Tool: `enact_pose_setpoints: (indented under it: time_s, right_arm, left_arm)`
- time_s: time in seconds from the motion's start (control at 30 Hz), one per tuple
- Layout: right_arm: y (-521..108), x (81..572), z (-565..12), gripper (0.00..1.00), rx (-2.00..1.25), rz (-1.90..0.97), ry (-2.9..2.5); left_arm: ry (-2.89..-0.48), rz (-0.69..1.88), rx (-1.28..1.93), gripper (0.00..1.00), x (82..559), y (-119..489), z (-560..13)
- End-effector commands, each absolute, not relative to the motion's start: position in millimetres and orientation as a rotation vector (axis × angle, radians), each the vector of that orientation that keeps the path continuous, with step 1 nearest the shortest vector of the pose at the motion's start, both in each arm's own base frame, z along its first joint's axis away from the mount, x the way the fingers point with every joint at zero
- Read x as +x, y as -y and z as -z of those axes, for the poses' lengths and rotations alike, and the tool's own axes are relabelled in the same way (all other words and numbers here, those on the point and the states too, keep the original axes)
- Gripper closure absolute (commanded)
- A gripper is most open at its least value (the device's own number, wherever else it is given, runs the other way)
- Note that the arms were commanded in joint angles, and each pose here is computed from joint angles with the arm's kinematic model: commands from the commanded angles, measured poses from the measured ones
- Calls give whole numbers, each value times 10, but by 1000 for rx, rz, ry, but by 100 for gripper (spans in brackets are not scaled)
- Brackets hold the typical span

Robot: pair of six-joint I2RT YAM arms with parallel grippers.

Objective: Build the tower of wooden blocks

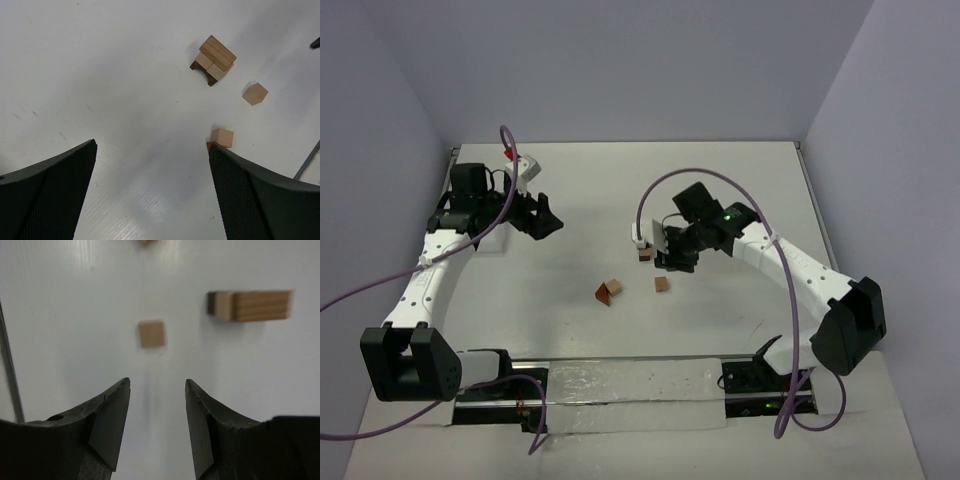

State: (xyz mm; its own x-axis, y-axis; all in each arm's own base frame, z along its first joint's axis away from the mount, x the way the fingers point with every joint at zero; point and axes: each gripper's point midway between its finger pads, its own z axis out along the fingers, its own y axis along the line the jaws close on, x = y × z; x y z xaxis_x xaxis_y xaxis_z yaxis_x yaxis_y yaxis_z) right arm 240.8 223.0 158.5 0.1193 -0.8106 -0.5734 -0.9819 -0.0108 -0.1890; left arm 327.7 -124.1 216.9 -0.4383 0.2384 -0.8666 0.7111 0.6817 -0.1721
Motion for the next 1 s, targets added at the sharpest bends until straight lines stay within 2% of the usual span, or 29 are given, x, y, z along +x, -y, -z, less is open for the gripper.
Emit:
enact_pose_setpoints:
  time_s: [0.0, 0.2, 0.3, 0.37, 0.47, 0.57, 0.8, 0.93, 0.97]
  right_arm:
    - [-2067, 2491, -1259, 45, -1907, -271, -1735]
    - [-2100, 2639, -858, 45, -1920, -247, -1804]
    - [-2214, 2735, -882, 42, -1870, -308, -1835]
    - [-2310, 2817, -993, 35, -1818, -378, -1849]
    - [-2356, 3014, -1169, 14, -1756, -422, -1864]
    - [-2378, 3145, -1311, 0, -1748, -430, -1833]
    - [-2406, 3422, -1473, 2, -1815, -397, -1785]
    - [-2456, 3637, -1479, 20, -1749, -485, -1871]
    - [-2470, 3740, -1519, 28, -1710, -491, -1879]
  left_arm:
    - [-1956, 654, 725, 1, 3321, 1233, -2258]
    - [-1963, 644, 731, 1, 3317, 1220, -2212]
    - [-1973, 625, 745, 1, 3316, 1197, -2167]
    - [-1979, 624, 755, 1, 3310, 1193, -2145]
    - [-1978, 627, 763, 1, 3316, 1198, -2131]
    - [-1977, 639, 770, 1, 3325, 1215, -2114]
    - [-1973, 657, 776, 1, 3353, 1239, -2087]
    - [-1963, 665, 777, 1, 3368, 1253, -2093]
    - [-1959, 665, 778, 1, 3372, 1256, -2096]
